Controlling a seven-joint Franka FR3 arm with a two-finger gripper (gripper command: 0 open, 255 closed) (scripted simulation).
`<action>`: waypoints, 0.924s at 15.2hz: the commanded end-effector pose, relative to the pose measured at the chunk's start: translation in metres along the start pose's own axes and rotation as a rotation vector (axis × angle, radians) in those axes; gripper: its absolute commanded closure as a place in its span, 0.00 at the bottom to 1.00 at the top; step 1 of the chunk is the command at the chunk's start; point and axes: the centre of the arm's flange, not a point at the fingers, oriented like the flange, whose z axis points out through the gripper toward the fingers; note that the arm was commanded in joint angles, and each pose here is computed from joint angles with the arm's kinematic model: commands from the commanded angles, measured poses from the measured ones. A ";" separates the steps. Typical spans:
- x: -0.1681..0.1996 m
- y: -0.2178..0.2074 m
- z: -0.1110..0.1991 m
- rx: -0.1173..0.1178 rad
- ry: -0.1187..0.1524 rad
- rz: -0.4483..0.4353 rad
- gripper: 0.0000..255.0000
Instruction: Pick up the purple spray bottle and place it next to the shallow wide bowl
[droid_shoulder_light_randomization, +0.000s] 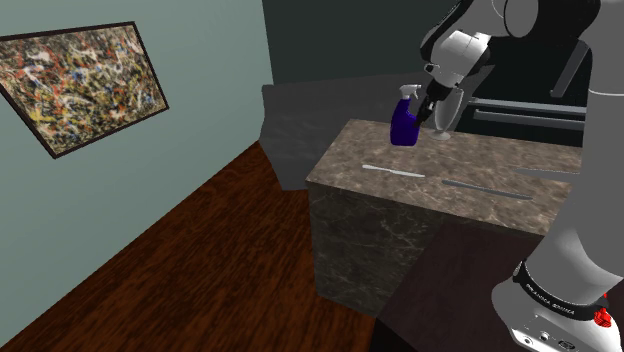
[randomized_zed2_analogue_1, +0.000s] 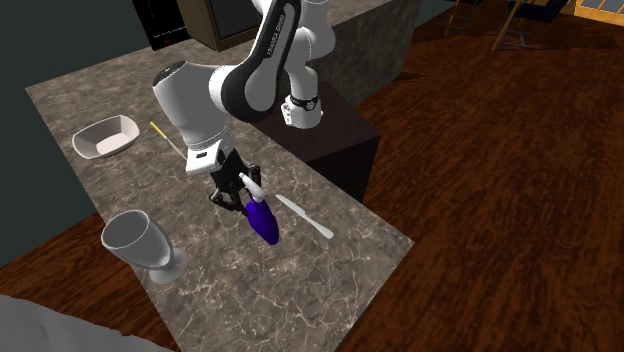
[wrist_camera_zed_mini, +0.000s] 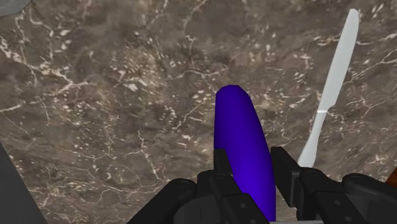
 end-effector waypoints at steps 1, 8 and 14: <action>0.004 0.000 -0.010 0.000 0.000 0.000 1.00; 0.018 -0.001 -0.045 0.000 0.000 0.000 1.00; 0.029 -0.001 -0.074 0.000 0.000 0.000 1.00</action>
